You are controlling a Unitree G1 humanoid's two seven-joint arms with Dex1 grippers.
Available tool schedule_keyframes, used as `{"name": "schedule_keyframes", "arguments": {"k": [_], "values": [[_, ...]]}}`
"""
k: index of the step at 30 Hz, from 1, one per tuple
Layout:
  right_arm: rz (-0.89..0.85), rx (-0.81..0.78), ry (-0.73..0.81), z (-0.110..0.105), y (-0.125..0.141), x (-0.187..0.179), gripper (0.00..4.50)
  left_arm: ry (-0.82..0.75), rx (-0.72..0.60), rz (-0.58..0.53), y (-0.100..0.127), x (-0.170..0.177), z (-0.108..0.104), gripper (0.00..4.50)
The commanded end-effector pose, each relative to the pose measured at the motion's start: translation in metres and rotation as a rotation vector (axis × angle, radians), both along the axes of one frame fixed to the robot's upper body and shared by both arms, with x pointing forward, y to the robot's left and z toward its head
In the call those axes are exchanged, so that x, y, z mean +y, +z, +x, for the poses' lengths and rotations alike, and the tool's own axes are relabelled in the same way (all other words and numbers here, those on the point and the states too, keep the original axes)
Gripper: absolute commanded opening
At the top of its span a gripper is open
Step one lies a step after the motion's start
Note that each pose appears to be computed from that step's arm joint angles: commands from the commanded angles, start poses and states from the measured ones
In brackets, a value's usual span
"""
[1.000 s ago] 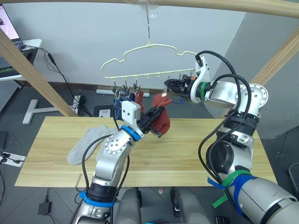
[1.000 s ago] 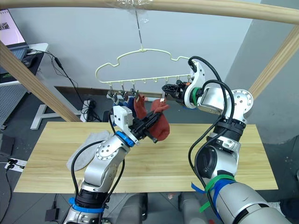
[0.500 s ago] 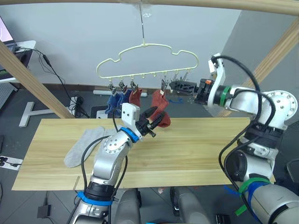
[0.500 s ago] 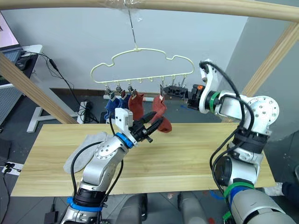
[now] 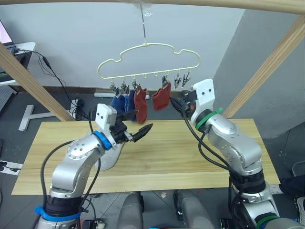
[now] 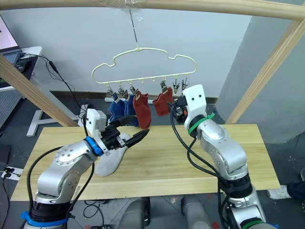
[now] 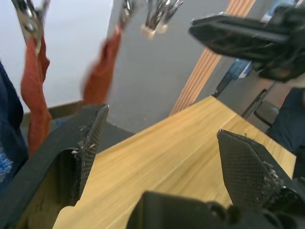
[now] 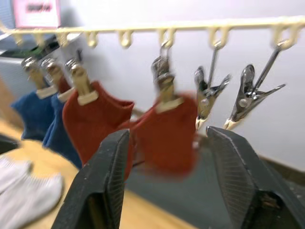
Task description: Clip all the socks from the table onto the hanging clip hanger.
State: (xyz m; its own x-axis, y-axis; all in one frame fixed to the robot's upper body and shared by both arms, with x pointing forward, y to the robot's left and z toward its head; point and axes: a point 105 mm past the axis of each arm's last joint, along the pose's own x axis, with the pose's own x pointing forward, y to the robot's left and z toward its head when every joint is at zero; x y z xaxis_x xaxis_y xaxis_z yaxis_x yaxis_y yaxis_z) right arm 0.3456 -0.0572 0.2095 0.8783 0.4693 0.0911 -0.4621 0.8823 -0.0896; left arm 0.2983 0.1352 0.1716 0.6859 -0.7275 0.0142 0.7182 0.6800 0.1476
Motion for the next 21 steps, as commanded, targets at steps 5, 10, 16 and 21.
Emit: {"name": "schedule_keyframes", "arguments": {"k": [5, 10, 16, 21], "values": [[0.004, -0.094, -0.105, 0.009, 0.009, -0.007, 0.74, -0.026, -0.064, -0.015, 0.025, -0.005, -0.009, 4.19], [0.011, -0.101, -0.119, 0.015, 0.008, -0.004, 0.74, -0.019, -0.068, -0.019, 0.026, -0.006, -0.01, 4.19], [0.036, -0.105, -0.109, 0.016, 0.009, 0.002, 0.89, -0.008, -0.071, -0.021, 0.027, -0.004, -0.013, 4.19], [0.042, -0.106, -0.116, 0.017, 0.01, 0.002, 2.3, -0.003, -0.071, -0.022, 0.028, -0.002, -0.015, 4.19]]}}
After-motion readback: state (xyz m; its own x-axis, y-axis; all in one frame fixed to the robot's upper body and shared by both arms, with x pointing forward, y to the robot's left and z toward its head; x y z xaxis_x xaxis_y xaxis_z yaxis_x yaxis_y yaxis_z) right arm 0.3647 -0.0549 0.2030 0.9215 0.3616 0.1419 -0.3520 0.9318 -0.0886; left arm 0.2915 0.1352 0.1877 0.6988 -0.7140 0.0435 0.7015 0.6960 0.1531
